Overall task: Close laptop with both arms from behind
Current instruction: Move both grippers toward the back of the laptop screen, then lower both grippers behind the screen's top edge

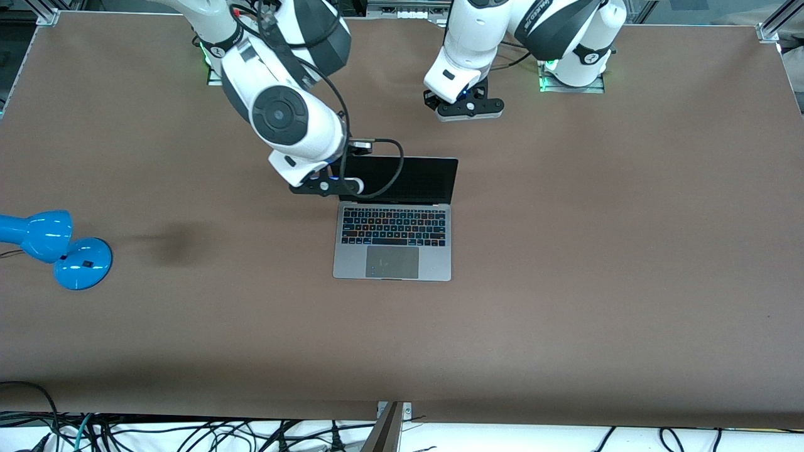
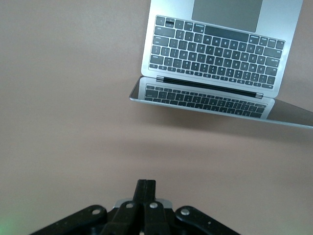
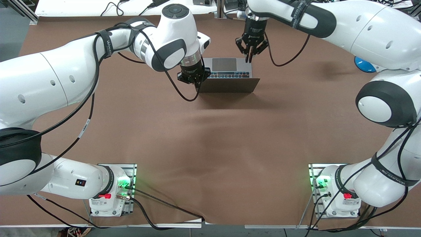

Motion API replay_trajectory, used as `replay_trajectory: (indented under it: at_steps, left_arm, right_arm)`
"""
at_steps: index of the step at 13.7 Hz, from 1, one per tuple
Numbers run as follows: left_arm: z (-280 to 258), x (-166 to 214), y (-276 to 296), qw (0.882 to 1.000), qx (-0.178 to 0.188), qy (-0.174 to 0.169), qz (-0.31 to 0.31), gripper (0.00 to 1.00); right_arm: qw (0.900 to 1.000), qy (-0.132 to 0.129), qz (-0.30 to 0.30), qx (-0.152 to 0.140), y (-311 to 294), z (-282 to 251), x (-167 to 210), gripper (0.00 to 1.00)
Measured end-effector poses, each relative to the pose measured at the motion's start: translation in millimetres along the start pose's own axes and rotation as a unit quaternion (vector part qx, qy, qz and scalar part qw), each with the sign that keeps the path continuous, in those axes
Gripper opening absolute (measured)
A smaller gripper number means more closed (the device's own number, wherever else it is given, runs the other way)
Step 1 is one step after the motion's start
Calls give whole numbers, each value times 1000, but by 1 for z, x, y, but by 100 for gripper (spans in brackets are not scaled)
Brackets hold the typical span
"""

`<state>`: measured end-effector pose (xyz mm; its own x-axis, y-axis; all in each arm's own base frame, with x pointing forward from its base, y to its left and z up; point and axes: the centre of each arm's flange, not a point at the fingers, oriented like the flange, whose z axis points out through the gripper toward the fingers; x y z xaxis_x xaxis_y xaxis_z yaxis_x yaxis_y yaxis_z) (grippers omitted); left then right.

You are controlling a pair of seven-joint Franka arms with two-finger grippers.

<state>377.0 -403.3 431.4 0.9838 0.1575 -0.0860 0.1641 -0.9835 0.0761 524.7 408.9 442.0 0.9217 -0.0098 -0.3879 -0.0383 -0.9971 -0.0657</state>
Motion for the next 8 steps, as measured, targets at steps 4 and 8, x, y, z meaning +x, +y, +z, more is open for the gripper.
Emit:
replay_trajectory:
  at_steps: [4, 8]
  left_arm:
    - [18, 15, -6, 1000, -6, -3, -5, 1]
    - [38, 46, -15, 1000, -16, 6, -16, 1]
  right_arm:
    - [1000, -28, 4, 5, -3, 22, 5, 1]
    - [999, -50, 0, -5, -13, 49, 9, 1]
